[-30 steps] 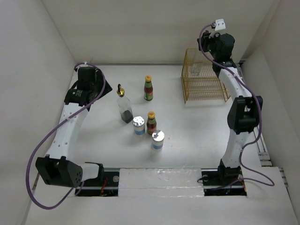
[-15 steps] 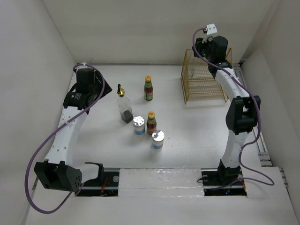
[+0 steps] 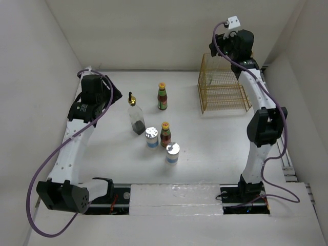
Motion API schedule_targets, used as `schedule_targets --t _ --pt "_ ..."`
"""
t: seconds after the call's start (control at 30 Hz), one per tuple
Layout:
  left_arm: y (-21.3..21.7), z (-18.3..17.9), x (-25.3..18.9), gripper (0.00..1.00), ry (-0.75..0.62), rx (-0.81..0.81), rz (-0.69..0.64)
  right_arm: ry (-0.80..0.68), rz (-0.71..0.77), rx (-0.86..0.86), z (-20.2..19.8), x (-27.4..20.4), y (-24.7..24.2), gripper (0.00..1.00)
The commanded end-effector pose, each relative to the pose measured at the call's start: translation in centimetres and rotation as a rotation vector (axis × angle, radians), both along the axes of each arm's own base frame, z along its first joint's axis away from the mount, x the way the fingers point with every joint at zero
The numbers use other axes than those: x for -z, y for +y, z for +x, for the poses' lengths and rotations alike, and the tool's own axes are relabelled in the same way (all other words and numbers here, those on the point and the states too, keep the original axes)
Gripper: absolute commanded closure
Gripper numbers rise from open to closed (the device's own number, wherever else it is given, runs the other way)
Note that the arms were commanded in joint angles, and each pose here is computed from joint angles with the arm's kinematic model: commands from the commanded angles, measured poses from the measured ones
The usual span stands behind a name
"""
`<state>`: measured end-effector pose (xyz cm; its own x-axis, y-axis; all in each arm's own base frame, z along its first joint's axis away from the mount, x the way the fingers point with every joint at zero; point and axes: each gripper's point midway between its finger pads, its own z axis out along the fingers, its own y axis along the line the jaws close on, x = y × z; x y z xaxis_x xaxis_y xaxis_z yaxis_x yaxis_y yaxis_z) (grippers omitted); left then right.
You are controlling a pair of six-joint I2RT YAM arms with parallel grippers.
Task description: Organize the condiment bottles
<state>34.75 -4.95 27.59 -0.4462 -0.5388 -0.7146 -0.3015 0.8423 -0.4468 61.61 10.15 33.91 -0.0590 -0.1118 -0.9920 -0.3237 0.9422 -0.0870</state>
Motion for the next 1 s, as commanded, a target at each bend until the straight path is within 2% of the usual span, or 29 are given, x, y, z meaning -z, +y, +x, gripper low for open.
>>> schedule_targets --t 0.0,0.13,0.23,0.27,0.33,0.37,0.4,0.47,0.53,0.57,0.63,0.67,0.7,0.73,0.8,0.83,0.9,0.97 --pt "0.1 0.5 -3.4 0.4 -0.122 -0.018 -0.024 -0.089 -0.017 -0.023 -0.9 -5.5 0.4 0.26" --pt "0.2 0.5 -3.9 0.4 -0.135 -0.026 -0.021 -0.091 -0.029 -0.004 -1.4 -6.4 -0.1 0.2" --pt "1.0 0.8 -6.5 0.4 -0.193 -0.058 -0.018 -0.133 -0.025 0.034 -3.3 -9.4 -0.5 0.2" --pt "1.3 0.7 -7.1 0.4 -0.204 -0.079 -0.021 -0.145 -0.024 0.046 -4.0 -10.2 -0.8 0.23" --pt "1.6 0.6 -9.1 0.4 -0.243 -0.097 -0.031 -0.172 -0.007 0.012 -6.0 -11.8 1.4 0.42" --pt "1.7 0.6 -9.6 0.41 -0.255 -0.11 -0.038 -0.168 -0.006 -0.009 -7.9 -12.0 2.2 0.73" --pt "1.9 0.5 -9.8 0.42 -0.254 -0.122 -0.032 -0.179 -0.001 -0.053 -9.0 -12.3 3.7 0.85" --pt "2.1 0.5 -10.3 0.45 -0.266 -0.137 -0.037 -0.142 0.0 -0.183 -12.6 -10.5 8.6 0.96" --pt "2.6 0.2 -11.2 0.53 -0.292 -0.159 -0.032 -0.153 0.01 -0.335 -15.8 -9.4 12.9 0.98" --pt "2.7 0.2 -11.6 0.68 -0.301 -0.155 -0.024 -0.146 0.014 -0.429 -18.4 -8.4 16.3 0.98" --pt "2.9 0.3 -12.7 0.8 -0.322 -0.163 -0.015 -0.098 0.008 -0.541 -22.1 -5.7 19.3 0.86" --pt "2.9 0.3 -13.1 0.83 -0.331 -0.163 -0.017 -0.074 0.005 -0.624 -24.3 -4.5 22.0 0.77" --pt "2.7 0.5 -13.1 0.84 -0.329 -0.155 -0.02 -0.049 -0.001 -0.672 -25.9 -3.2 23.1 0.63" --pt "2.7 0.5 -13.6 0.84 -0.339 -0.155 -0.022 -0.035 -0.003 -0.712 -27.0 -2.6 24.2 0.38" --pt "2.2 0.8 -13.1 0.73 -0.325 -0.127 -0.022 -0.023 -0.005 -0.793 -29.8 -2.0 26.7 0.26" --pt "2.2 1.1 -13.1 0.61 -0.322 -0.127 -0.021 0.003 -0.022 -0.83 -30.4 -0.4 27.7 0.19" --pt "1.7 1.2 -13.3 0.5 -0.329 -0.103 -0.033 -0.015 -0.028 -0.884 -31.9 -0.3 29.9 0.14" --pt "1.5 1.2 -13.3 0.44 -0.329 -0.092 -0.038 -0.015 -0.042 -0.911 -32.1 0.5 31.5 0.13"
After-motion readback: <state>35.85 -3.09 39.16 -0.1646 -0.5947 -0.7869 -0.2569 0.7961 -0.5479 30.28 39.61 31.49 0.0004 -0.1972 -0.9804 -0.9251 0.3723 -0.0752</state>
